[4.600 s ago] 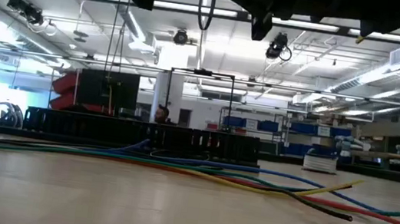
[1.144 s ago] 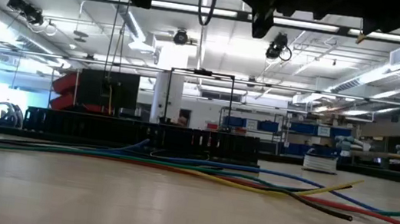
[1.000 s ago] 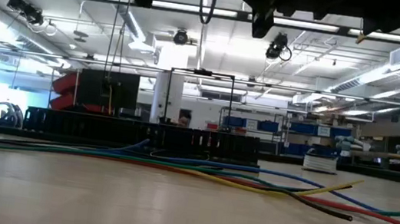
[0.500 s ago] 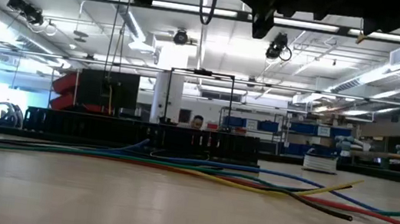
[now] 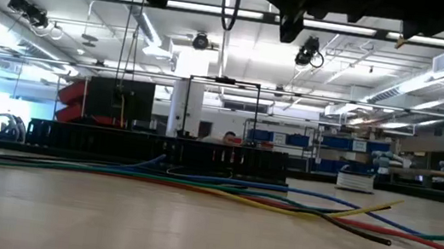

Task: Ziptie cables
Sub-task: Wrap the right black zip tie on the cables

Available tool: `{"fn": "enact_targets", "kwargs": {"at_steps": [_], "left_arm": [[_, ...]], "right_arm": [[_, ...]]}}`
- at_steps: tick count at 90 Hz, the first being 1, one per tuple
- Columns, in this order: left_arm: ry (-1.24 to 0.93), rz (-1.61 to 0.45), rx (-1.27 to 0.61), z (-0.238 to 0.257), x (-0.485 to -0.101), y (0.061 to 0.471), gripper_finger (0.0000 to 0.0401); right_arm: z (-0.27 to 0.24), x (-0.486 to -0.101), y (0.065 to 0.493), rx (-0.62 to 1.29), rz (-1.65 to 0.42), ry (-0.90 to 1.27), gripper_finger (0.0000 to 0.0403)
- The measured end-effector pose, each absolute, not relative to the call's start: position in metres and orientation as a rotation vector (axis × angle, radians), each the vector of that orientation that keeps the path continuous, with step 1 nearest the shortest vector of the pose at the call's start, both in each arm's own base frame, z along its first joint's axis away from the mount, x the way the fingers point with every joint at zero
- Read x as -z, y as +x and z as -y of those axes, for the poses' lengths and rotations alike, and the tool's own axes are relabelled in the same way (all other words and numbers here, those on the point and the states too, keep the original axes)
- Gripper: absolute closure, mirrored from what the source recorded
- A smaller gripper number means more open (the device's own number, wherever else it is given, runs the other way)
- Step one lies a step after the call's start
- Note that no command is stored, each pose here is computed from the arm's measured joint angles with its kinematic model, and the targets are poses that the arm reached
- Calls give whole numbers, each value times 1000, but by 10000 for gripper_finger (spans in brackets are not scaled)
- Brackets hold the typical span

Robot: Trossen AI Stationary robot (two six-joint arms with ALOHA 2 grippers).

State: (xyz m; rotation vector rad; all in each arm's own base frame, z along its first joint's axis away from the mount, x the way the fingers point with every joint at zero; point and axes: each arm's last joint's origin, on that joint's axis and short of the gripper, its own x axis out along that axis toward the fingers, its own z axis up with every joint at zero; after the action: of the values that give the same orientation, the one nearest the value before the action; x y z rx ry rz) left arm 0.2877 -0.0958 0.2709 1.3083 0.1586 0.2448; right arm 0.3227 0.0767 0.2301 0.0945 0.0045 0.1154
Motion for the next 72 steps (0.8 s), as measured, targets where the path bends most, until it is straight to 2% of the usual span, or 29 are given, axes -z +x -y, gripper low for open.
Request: {"fn": "enact_targets", "kwargs": {"at_steps": [72], "left_arm": [[1364,-211,-211,94,-265,289,401]], "right_arm": [[-76,-233,323,-131,20,143,402]]}}
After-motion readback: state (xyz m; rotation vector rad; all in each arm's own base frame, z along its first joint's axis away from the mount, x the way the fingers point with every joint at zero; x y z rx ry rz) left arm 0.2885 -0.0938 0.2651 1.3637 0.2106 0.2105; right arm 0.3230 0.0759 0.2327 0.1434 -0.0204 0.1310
